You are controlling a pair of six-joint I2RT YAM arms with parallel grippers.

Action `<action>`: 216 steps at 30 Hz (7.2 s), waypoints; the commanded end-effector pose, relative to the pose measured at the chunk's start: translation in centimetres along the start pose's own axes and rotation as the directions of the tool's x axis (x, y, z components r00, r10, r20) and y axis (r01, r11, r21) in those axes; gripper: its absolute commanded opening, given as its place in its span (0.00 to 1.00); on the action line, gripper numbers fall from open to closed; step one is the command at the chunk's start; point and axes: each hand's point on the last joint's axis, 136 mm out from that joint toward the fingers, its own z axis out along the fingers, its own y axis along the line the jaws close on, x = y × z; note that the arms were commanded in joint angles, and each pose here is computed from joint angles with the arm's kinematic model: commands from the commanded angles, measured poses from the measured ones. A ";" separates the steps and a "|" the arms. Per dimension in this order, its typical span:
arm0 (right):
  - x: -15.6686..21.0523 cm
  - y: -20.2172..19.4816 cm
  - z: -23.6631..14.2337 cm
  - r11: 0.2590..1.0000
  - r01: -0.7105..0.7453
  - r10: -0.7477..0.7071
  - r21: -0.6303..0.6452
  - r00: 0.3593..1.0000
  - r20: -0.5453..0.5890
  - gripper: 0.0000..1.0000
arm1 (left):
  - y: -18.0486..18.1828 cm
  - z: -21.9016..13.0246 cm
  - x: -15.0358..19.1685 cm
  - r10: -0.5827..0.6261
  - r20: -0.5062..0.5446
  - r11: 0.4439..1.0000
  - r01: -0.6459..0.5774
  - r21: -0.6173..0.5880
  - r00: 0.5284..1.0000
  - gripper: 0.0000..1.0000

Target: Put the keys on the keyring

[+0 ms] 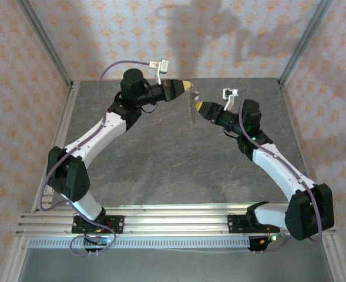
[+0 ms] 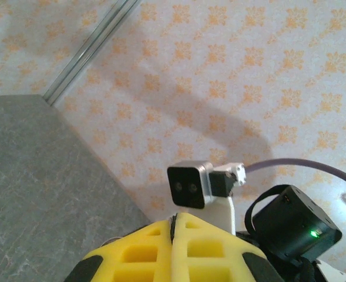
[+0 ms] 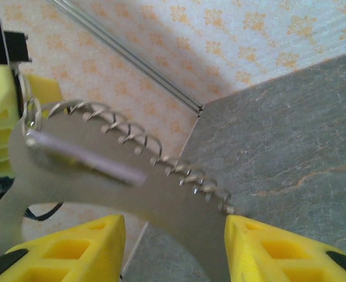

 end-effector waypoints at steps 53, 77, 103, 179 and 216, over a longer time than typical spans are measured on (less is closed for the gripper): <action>-1.0 6.5 1.4 0.974 0.198 -0.205 -0.113 0.977 -0.056 0.00 | -3.9 -0.2 -1.2 0.073 0.045 0.995 -0.076 0.071 0.996 0.00; 0.8 7.9 2.2 0.965 0.171 -0.203 -0.200 0.968 -0.150 0.00 | -4.0 -0.1 -1.2 0.065 0.050 0.995 -0.068 0.075 0.997 0.00; 3.4 8.6 -0.9 0.955 0.202 -0.258 -0.219 0.928 -0.269 0.27 | -3.6 -0.1 -1.5 0.060 0.078 0.996 -0.064 0.059 0.995 0.00; -7.4 7.8 -1.5 0.984 0.043 0.015 -0.170 0.944 0.330 0.10 | -5.0 -0.7 -1.8 0.080 0.098 0.992 -0.089 0.092 0.992 0.00; -6.5 9.1 1.3 0.942 0.005 0.056 -0.335 0.983 0.174 0.00 | -4.8 -0.6 -1.8 0.075 0.099 0.992 -0.084 0.090 0.992 0.00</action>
